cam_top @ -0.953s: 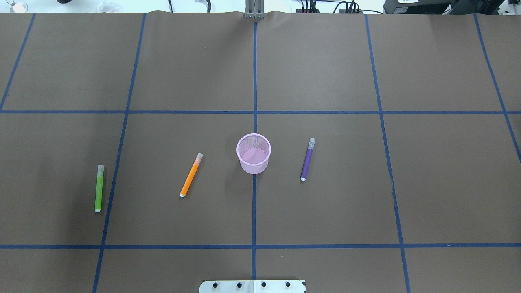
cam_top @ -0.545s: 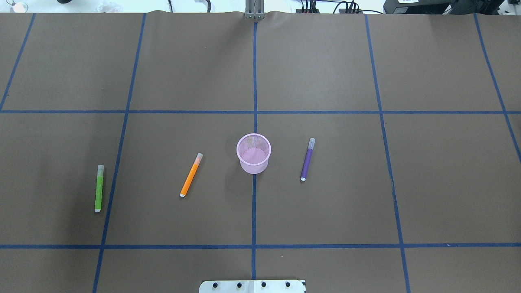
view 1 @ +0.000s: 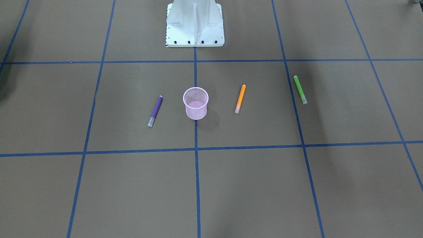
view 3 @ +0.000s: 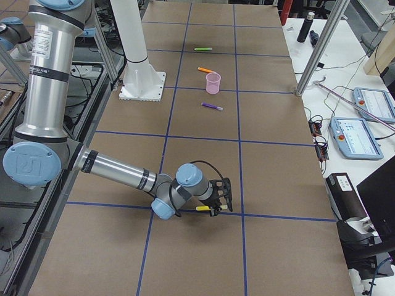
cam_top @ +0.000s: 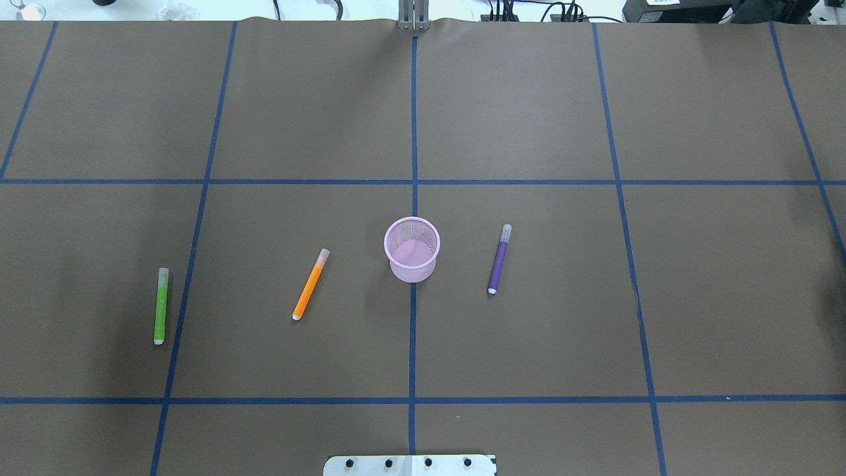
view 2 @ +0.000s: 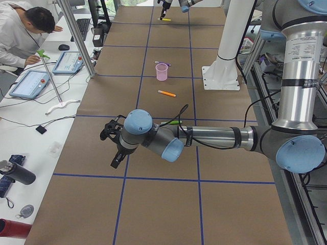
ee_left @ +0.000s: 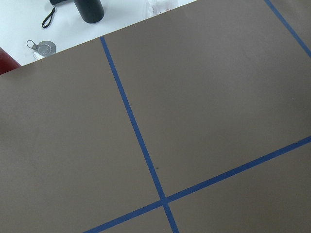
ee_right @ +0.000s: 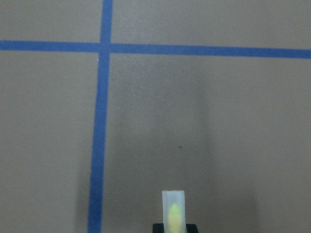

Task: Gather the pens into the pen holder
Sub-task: 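Carry the yellow marker with the right gripper over the pink cup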

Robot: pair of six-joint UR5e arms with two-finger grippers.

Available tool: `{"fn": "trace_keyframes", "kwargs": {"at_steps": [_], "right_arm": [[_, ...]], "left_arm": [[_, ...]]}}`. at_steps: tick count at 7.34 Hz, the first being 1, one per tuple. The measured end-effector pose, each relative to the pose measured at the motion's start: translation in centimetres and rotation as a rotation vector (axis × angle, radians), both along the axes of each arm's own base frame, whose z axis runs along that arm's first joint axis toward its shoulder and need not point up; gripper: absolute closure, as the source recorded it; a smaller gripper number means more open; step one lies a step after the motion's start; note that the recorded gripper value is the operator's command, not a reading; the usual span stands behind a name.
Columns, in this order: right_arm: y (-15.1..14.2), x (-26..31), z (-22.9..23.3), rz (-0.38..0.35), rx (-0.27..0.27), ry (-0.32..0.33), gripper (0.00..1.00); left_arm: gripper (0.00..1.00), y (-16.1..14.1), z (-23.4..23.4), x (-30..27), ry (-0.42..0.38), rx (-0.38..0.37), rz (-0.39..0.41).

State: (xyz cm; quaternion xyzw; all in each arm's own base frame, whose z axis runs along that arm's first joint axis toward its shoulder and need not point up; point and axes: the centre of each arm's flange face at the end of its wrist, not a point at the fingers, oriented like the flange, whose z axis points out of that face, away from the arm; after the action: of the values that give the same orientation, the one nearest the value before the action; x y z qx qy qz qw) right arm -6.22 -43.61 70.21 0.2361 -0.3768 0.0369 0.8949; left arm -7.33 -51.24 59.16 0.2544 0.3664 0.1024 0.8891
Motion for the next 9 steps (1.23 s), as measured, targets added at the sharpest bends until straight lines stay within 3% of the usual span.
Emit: {"fn": "trace_keyframes", "kwargs": {"at_steps": [2,4,7,8,9], "right_arm": [[-4.7,-2.9,-8.9,-0.03,0.219,-0.087,1.0],[-7.9,-9.9,-17.1,-0.127,0.406,-0.196,1.0],[-8.0,-22.3,-28.6,-0.259,0.634,-0.371,1.0],[-6.9,-27.6,-32.4,-0.241,0.677,-0.425,1.0],[-5.0,-33.1,-35.8,-0.167,0.707,-0.466,1.0]], "left_arm": [[0.0,0.0,0.0,0.0,0.0,0.001,0.0],[0.0,-0.1,-0.1,0.0,0.0,0.003,0.0],[0.0,-0.1,-0.3,0.0,0.0,0.005,0.0],[0.0,-0.1,-0.3,0.0,0.0,0.005,0.001],[0.0,-0.1,-0.1,0.0,0.0,0.002,0.001]]}}
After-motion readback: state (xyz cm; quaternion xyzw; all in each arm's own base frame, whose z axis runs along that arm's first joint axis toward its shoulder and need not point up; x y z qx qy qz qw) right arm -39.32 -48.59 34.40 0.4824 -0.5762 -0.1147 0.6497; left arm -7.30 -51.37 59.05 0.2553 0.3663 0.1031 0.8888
